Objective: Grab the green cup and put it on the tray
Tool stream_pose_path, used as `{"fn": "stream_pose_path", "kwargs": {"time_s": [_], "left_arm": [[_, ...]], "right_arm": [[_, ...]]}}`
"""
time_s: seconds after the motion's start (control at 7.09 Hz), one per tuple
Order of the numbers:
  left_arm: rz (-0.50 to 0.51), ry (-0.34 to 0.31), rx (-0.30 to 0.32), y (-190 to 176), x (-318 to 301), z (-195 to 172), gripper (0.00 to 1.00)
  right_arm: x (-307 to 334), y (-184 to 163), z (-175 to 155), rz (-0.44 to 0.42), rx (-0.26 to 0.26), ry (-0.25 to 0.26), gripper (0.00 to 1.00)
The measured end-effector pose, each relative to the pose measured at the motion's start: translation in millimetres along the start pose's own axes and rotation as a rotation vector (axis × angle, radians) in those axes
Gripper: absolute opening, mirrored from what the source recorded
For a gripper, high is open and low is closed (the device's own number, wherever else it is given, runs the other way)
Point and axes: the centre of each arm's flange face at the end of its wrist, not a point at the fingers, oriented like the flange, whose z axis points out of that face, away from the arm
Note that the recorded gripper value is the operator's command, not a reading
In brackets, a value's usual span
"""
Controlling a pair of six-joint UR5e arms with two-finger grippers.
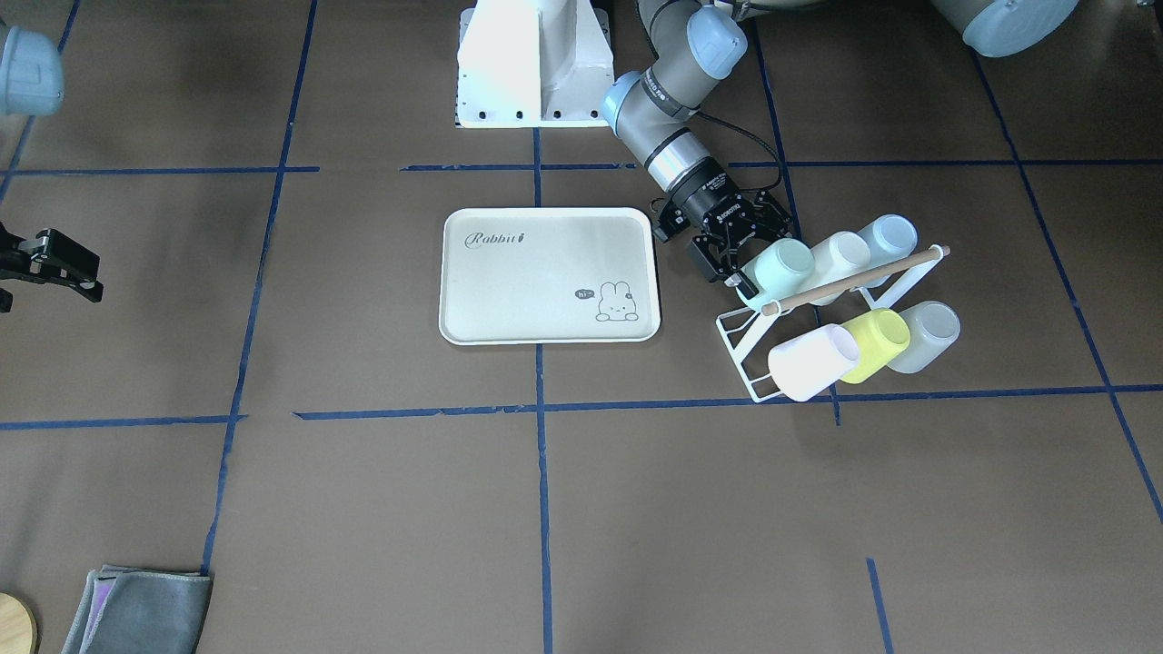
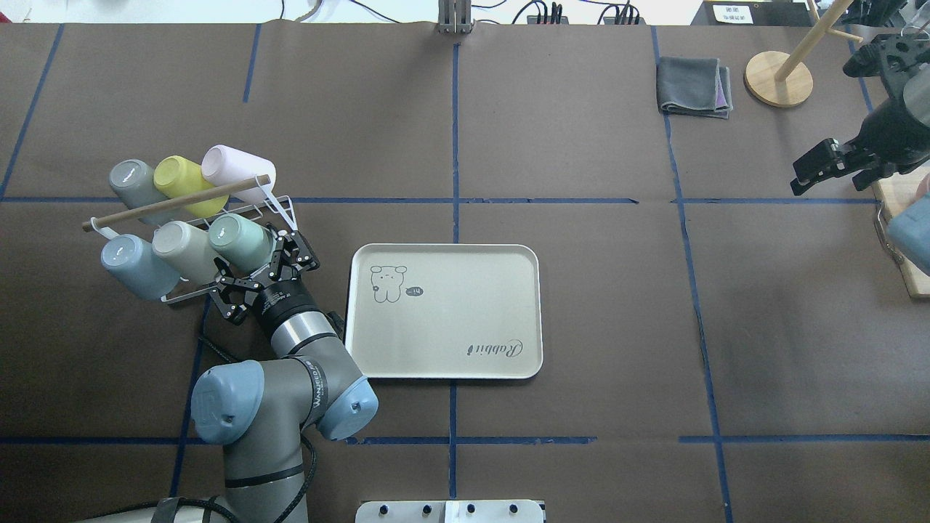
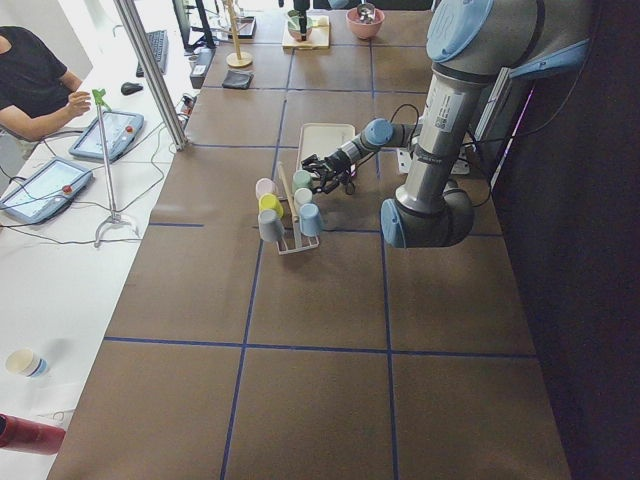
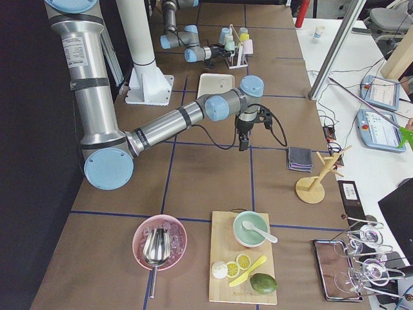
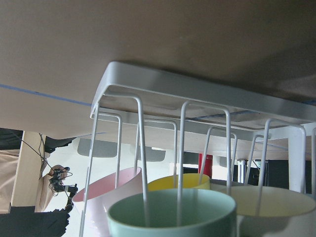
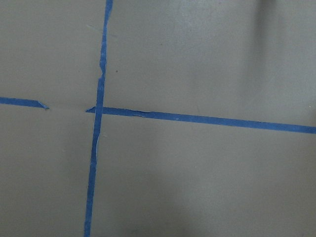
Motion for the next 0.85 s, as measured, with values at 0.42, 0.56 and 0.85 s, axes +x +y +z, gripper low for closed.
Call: {"fn": "stream_pose_path", "kwargs": {"time_s": [0.42,0.56,0.85], "left_arm": [[0.002,0.002,-0.003,-1.7,0.7,2.6,0.99],[0.003,0.003,-0.003,-4.1,1.1,3.9,0.99],[0.003,0.002,-0.003,-5.6,1.1,4.8,0.82]], "right_arm": [[-0.4,-0.1,0.0,-0.001,0.000,0.000,1.00],[-0.1,-0.2,-0.4,0.000,0.001,0.000,1.00],[0.8,-0.5,-1.1,0.002,0.002,0.000,1.00]]}}
